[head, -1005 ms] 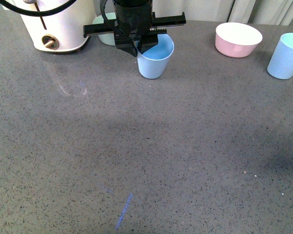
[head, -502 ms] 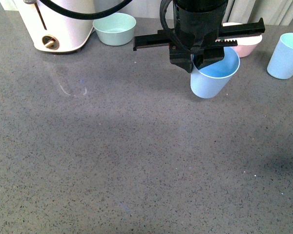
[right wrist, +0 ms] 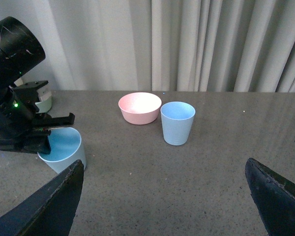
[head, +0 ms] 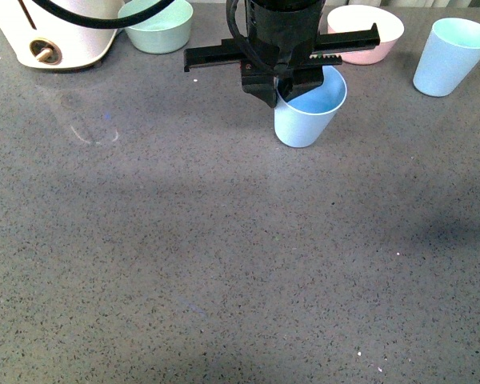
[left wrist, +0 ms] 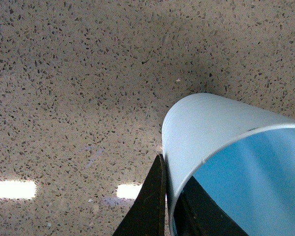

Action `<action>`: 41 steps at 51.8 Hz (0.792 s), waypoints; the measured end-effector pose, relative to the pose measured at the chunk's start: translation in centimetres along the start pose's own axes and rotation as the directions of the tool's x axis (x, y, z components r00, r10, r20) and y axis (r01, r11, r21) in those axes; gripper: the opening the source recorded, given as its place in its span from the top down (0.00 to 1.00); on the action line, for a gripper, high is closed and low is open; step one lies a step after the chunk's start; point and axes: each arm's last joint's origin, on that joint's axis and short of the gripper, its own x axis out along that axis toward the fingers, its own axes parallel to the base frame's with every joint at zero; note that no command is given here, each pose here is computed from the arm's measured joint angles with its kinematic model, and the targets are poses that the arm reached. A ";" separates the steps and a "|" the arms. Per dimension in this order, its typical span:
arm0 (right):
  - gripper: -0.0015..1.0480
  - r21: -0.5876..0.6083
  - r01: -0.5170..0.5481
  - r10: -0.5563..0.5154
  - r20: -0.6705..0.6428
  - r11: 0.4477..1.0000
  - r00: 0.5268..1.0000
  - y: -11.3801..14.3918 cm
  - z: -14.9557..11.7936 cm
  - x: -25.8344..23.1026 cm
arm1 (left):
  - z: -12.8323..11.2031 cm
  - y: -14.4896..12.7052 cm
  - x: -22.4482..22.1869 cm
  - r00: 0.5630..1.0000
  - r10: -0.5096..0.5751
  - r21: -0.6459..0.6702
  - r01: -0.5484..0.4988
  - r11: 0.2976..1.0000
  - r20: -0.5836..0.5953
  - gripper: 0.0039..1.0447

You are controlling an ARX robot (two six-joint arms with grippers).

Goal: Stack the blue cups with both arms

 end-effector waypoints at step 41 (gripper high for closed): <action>0.09 0.000 0.000 0.000 0.000 1.000 1.000 0.0 0.0 0.0 | -0.1 0.5 -3.4 0.992 -0.097 -0.009 0.098 0.995 0.083 0.08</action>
